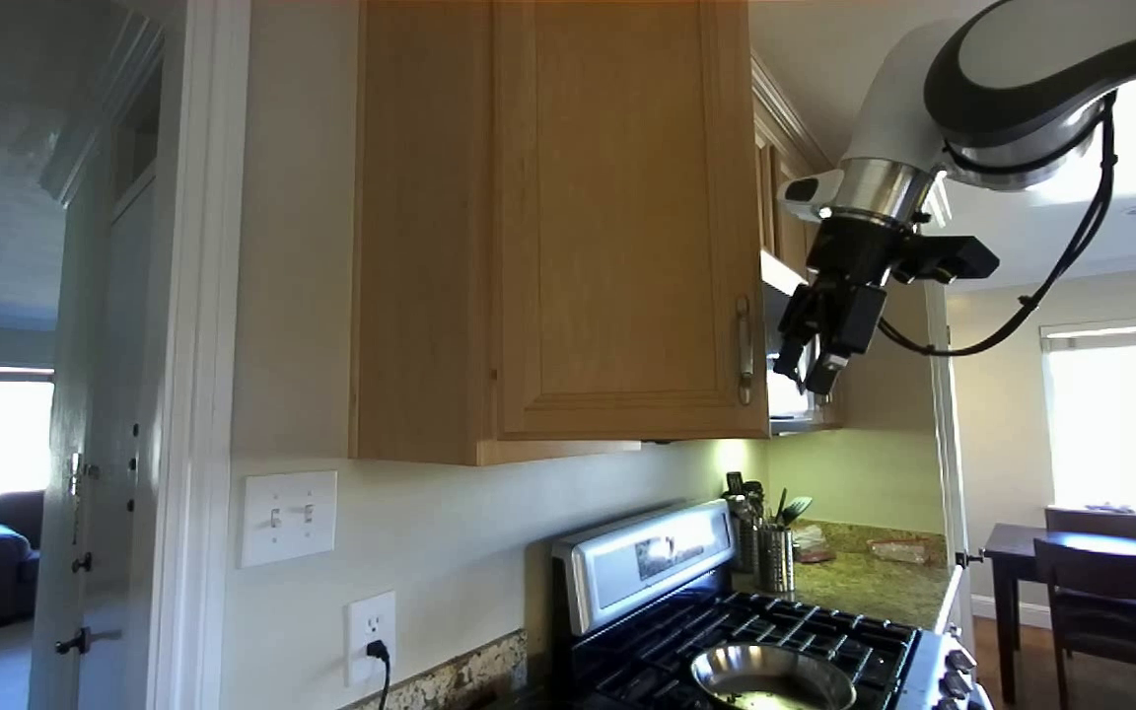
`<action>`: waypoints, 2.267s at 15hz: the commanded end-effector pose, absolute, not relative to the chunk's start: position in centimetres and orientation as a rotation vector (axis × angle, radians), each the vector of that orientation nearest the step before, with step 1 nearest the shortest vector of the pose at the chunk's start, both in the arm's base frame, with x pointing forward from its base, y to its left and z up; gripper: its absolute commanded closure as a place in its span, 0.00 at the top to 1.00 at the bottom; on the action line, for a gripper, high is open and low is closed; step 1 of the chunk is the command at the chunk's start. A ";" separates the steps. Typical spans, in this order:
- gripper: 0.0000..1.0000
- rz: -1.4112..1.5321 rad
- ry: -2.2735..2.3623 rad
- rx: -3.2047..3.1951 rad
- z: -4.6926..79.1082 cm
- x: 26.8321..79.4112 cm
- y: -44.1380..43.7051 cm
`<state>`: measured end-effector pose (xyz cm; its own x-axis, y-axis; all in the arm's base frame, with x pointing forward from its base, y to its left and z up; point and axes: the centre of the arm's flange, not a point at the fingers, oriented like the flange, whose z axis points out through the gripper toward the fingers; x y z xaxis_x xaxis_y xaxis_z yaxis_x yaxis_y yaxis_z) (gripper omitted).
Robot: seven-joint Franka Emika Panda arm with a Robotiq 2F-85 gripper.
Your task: Open the cabinet door
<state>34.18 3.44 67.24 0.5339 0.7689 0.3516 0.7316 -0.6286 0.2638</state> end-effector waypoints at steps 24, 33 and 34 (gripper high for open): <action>1.00 1.046 0.682 2.594 71.8 44.3 -3.4; 1.00 1.081 0.989 2.694 70.3 44.7 -3.1; 1.00 1.080 1.026 2.693 70.3 44.6 -3.1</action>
